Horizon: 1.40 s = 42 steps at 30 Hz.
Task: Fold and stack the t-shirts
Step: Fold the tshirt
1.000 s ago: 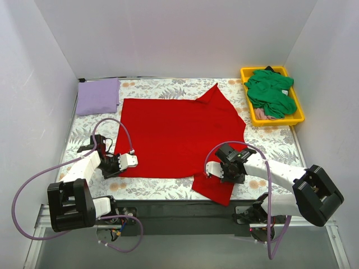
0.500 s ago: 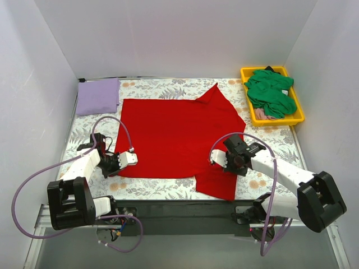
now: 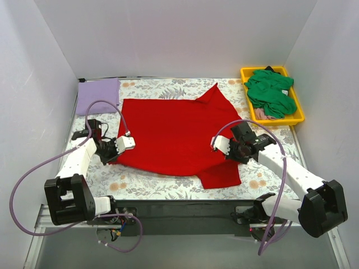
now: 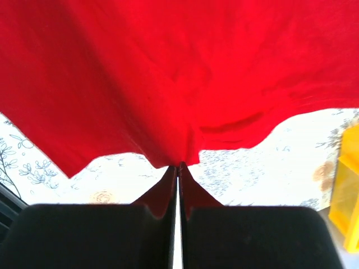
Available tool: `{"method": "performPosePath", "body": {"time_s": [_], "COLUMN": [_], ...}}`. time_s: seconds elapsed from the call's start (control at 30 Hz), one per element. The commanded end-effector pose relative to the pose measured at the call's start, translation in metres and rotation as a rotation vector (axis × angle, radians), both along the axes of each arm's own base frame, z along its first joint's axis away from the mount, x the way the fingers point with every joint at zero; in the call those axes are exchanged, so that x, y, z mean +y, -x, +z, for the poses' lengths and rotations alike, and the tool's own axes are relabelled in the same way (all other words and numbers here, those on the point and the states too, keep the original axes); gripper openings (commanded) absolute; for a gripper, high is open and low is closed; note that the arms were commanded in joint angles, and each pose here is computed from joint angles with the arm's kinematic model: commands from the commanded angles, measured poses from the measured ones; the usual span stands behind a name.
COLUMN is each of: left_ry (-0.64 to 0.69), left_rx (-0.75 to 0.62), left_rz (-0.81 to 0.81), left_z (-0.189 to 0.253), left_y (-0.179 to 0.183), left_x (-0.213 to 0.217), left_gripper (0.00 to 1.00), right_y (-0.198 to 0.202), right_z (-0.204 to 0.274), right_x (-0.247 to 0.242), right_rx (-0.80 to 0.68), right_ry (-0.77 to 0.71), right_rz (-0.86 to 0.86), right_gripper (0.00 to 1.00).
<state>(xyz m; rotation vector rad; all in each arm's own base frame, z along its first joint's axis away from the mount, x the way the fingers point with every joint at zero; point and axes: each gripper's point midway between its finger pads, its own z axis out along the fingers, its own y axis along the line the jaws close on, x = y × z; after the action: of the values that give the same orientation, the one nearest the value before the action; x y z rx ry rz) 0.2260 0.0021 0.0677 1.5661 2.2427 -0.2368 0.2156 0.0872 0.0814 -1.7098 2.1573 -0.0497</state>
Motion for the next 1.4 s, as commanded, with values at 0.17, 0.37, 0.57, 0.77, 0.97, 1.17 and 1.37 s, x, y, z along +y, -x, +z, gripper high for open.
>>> {"method": "performPosePath", "body": {"time_s": [0.17, 0.37, 0.57, 0.77, 0.97, 1.17, 1.37], "left_ry": [0.063, 0.080, 0.082, 0.084, 0.084, 0.082, 0.093], "left_rx": [-0.039, -0.056, -0.043, -0.045, -0.020, -0.015, -0.004], "left_rz": [0.054, 0.089, 0.125, 0.153, 0.173, 0.191, 0.206], "left_z": [0.017, 0.020, 0.013, 0.006, -0.003, -0.012, -0.015], "left_y": [-0.037, -0.061, -0.081, -0.102, -0.115, -0.122, -0.128], "left_x": [-0.005, -0.003, 0.001, 0.004, 0.007, 0.009, 0.009], "left_gripper": [0.00, 0.00, 0.00, 0.00, 0.00, 0.00, 0.00], "right_y": [-0.050, -0.082, -0.107, -0.124, -0.139, -0.149, -0.152], "right_z": [0.036, 0.050, 0.041, 0.030, 0.016, 0.011, 0.006], "right_x": [0.003, 0.003, 0.004, 0.007, -0.001, -0.002, -0.001], "right_rx": [-0.086, -0.110, -0.079, -0.048, -0.027, -0.022, -0.013], "right_ry": [-0.010, -0.018, -0.003, 0.015, 0.041, 0.048, 0.052], "right_rz": [0.041, 0.056, 0.070, 0.090, 0.081, 0.082, 0.082], "right_gripper": [0.01, 0.01, 0.01, 0.01, 0.01, 0.01, 0.01]}}
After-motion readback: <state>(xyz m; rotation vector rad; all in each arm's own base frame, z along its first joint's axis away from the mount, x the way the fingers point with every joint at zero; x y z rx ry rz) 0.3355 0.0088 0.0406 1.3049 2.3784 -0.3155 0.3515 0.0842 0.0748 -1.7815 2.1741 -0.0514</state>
